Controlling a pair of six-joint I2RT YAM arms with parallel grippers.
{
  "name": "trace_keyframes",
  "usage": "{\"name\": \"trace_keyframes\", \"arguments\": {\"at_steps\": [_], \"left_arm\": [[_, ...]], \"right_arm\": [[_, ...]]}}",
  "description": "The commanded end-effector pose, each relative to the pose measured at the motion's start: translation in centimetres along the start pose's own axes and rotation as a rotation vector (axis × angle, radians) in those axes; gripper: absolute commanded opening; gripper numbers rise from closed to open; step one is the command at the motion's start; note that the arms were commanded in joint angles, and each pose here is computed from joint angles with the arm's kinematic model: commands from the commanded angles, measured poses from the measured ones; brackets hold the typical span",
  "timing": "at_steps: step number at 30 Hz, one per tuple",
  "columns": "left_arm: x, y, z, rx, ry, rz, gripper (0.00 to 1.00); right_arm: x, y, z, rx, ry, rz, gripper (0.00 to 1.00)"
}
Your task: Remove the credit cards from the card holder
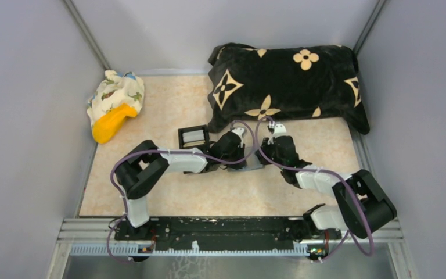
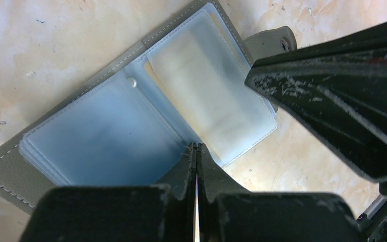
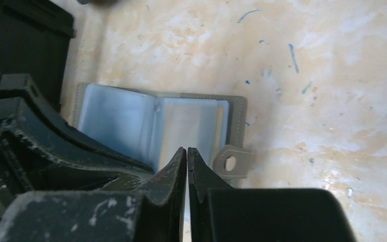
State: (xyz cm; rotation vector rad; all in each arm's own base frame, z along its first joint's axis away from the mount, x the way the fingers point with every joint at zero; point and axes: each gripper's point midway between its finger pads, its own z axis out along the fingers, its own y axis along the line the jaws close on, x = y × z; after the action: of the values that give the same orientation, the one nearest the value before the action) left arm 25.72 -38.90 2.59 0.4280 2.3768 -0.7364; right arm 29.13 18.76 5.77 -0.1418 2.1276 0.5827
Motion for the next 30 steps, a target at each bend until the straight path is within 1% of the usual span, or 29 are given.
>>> {"name": "trace_keyframes", "arguments": {"at_steps": [1, 12, 30], "left_arm": [[3.5, 2.1, 0.4, -0.055, 0.093, 0.005, 0.00], [3.2, 2.1, 0.2, -0.054, 0.081, 0.006, 0.00], [2.9, 1.9, 0.1, -0.046, 0.072, 0.005, 0.00]], "right_arm": [[-1.0, -1.6, -0.1, 0.050, -0.047, 0.036, 0.04], [-0.3, -3.2, -0.6, 0.068, -0.044, 0.098, 0.03], [1.8, -1.5, 0.4, -0.048, 0.032, 0.069, 0.04]]}}
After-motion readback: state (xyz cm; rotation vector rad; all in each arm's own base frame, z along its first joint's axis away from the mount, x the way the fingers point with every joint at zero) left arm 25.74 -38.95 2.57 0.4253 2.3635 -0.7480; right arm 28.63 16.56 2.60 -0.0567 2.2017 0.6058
